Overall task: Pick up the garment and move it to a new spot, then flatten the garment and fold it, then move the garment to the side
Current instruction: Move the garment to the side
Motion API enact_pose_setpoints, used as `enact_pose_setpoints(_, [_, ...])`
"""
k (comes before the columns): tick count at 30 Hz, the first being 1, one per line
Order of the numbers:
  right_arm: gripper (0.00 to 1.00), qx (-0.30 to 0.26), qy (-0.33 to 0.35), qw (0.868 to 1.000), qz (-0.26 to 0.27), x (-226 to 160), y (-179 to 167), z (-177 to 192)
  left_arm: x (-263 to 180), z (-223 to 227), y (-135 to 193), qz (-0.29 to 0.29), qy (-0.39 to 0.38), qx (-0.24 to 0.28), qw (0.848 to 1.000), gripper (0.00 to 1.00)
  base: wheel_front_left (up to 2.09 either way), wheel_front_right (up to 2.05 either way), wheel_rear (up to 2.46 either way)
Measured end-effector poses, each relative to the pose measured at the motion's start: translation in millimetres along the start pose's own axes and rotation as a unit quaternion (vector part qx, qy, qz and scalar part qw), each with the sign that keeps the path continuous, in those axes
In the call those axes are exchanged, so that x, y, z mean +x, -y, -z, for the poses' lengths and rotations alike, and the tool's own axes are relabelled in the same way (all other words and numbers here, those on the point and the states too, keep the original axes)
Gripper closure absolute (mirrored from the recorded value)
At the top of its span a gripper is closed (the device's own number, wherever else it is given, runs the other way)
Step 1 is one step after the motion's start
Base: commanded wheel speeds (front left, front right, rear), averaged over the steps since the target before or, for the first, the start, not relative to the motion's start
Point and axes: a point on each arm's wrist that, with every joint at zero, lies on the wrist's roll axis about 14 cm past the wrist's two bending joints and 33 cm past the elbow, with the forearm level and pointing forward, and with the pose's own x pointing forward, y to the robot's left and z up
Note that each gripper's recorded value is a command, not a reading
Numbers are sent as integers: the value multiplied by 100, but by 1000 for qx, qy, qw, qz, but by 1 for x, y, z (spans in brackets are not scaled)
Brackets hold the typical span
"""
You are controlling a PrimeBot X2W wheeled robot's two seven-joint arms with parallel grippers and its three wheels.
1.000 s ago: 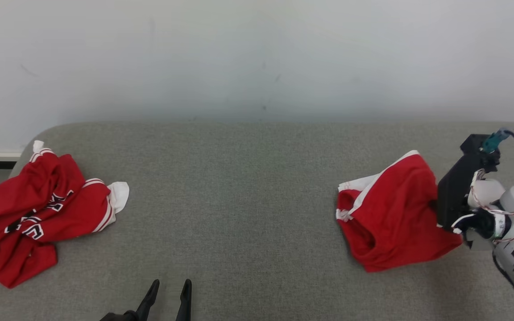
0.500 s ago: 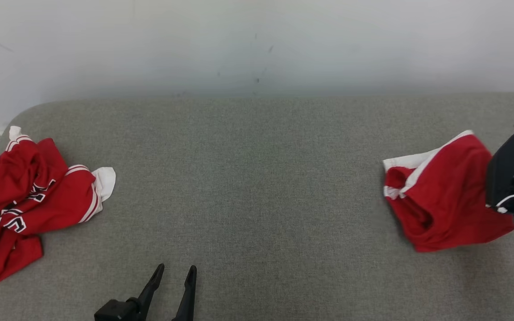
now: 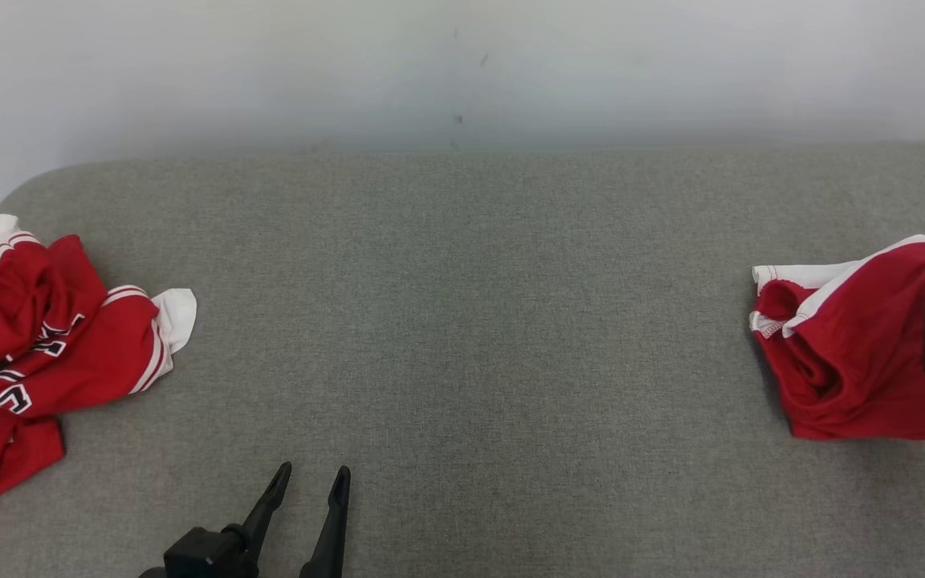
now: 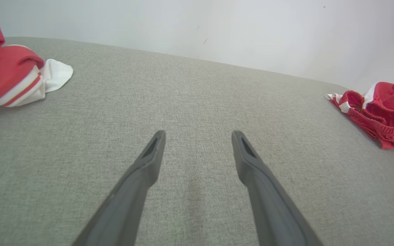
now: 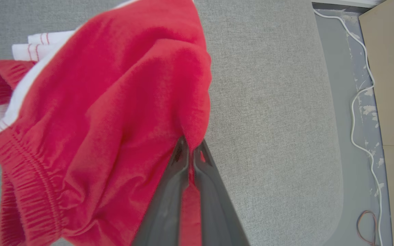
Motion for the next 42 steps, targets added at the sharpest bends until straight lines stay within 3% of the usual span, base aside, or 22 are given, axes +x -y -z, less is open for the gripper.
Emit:
enact_pose_setpoints(16, [100, -3, 4, 999, 34, 15, 22, 10, 23, 6, 16, 40, -16, 8, 999, 0, 0, 0, 0])
enact_pose_setpoints(32, [100, -20, 8, 998, 54, 24, 28, 11, 24, 11, 12, 37, -24, 7, 999, 0, 0, 0, 0])
enact_pose_setpoints(33, [85, -26, 9, 998, 57, 25, 29, 11, 24, 12, 11, 37, -25, 7, 999, 0, 0, 0, 0])
enact_pose_setpoints(34, [47, -30, 9, 998, 60, 25, 29, 11, 24, 12, 11, 36, -25, 7, 999, 0, 0, 0, 0])
enact_pose_setpoints(35, [0, -31, 10, 998, 61, 25, 30, 11, 24, 12, 10, 35, -25, 7, 999, 0, 0, 0, 0])
enact_pose_setpoints(42, [0, -39, 21, 997, 69, 21, 32, 2, 22, 13, 8, 30, -26, 9, 999, 0, 0, 0, 0])
